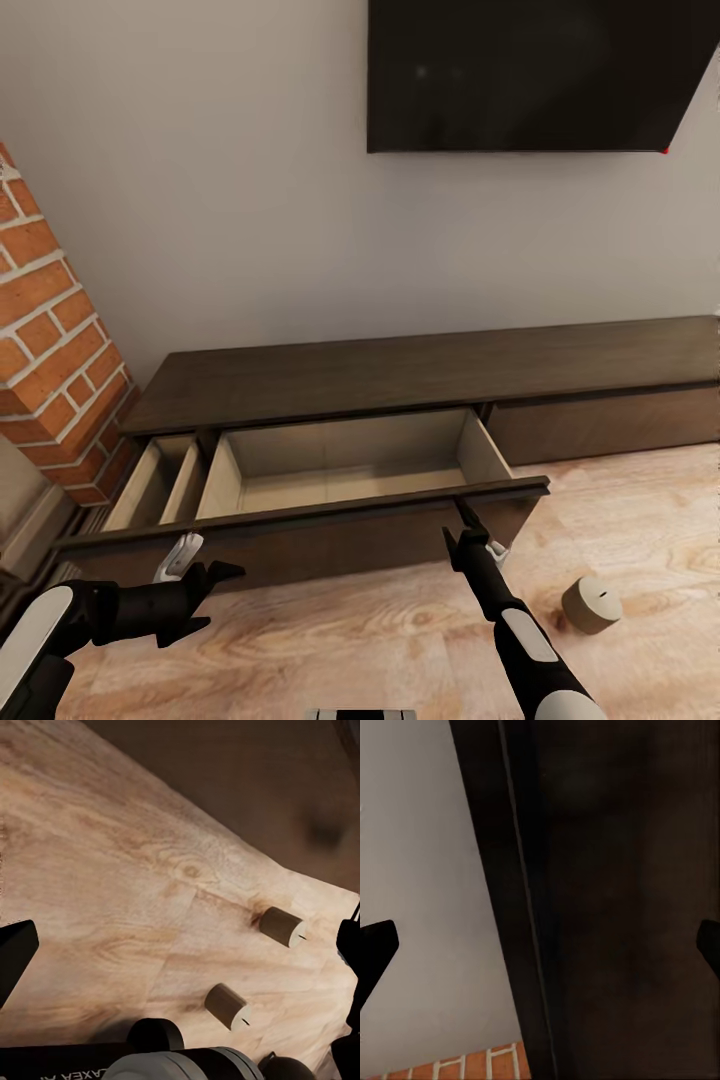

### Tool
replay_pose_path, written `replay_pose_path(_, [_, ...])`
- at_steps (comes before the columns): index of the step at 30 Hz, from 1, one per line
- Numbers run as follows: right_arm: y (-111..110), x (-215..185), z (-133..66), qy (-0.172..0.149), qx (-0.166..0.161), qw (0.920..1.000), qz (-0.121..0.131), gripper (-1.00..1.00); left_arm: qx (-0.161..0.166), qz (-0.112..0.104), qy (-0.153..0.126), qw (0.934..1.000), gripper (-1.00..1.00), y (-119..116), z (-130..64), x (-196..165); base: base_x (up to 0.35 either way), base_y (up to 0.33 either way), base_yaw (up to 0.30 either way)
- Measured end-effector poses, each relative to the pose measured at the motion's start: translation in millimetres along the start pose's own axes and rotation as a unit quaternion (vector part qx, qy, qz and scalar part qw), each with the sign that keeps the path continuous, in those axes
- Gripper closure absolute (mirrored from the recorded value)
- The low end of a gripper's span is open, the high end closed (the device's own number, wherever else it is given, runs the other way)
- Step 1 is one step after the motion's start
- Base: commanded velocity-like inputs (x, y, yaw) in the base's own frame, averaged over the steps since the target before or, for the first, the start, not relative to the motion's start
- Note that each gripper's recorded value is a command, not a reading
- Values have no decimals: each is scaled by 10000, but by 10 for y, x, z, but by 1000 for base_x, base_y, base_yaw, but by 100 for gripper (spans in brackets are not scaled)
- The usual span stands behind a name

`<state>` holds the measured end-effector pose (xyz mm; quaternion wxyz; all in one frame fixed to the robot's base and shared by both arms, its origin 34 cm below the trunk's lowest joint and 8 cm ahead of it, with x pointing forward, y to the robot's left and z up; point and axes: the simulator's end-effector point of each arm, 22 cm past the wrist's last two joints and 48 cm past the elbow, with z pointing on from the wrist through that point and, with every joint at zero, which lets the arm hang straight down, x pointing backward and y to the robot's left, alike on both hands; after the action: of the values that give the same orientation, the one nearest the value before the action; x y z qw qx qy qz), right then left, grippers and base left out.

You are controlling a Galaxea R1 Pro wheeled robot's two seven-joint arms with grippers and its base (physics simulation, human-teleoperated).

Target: Place each of the two pumpkins and all three candles from the living room inside a cabinet in the living room (use any cabinet), then make sure every cabinet is closed, and position the cauldron so it is next to a table in the living room.

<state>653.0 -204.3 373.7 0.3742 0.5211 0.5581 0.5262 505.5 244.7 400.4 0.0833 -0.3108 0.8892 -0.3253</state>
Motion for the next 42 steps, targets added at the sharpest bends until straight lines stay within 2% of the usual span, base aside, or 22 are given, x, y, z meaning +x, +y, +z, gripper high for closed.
replay_pose_path(13, [-24, 24, 3, 96, 66, 9999, -59, -100, -5, 1, -1, 10000, -100, 4, -1, -3, -237, 0, 0])
replay_pose_path(16, [-35, 139, 19, 295, 105, 9994, -121, -100, -5, 1, -1, 10000, -100, 4, -1, -3, -291, 0, 0])
replay_pose_path(19, [-55, 257, 18, 535, 161, 9984, -54, -100, -7, -2, -6, 10000, -100, 6, -3, -6, -283, 0, 0])
replay_pose_path(23, [-217, 389, -13, 869, 565, 9945, 118, -100, -25, -1, -9, 10000, -100, 14, -5, -8, -139, 0, 0])
replay_pose_path(28, [-431, 584, -91, 1333, 1180, 9834, 343, -100, -43, 1, -41, 10000, -100, 18, -28, -24, -16, 0, 0])
replay_pose_path(34, [-493, 705, -146, 1619, 1659, 9722, 334, -100, 11, 65, -127, 9999, -100, -51, -113, -49, -1, 0, 0])
replay_pose_path(37, [-599, 744, -229, 1775, 2105, 9609, 289, -100, -3, 114, -190, 9998, -100, -63, -168, -78, 0, 0, 0])
replay_pose_path(40, [-513, 779, -315, 2158, 2249, 9499, 237, -100, -15, 154, -243, 9996, -100, -78, -216, -98, 0, 0, 0])
replay_pose_path(42, [-401, 799, -366, 2441, 2265, 9428, 151, -100, -168, 174, -273, 9993, -100, -27, -244, -104, 0, 0, 0])
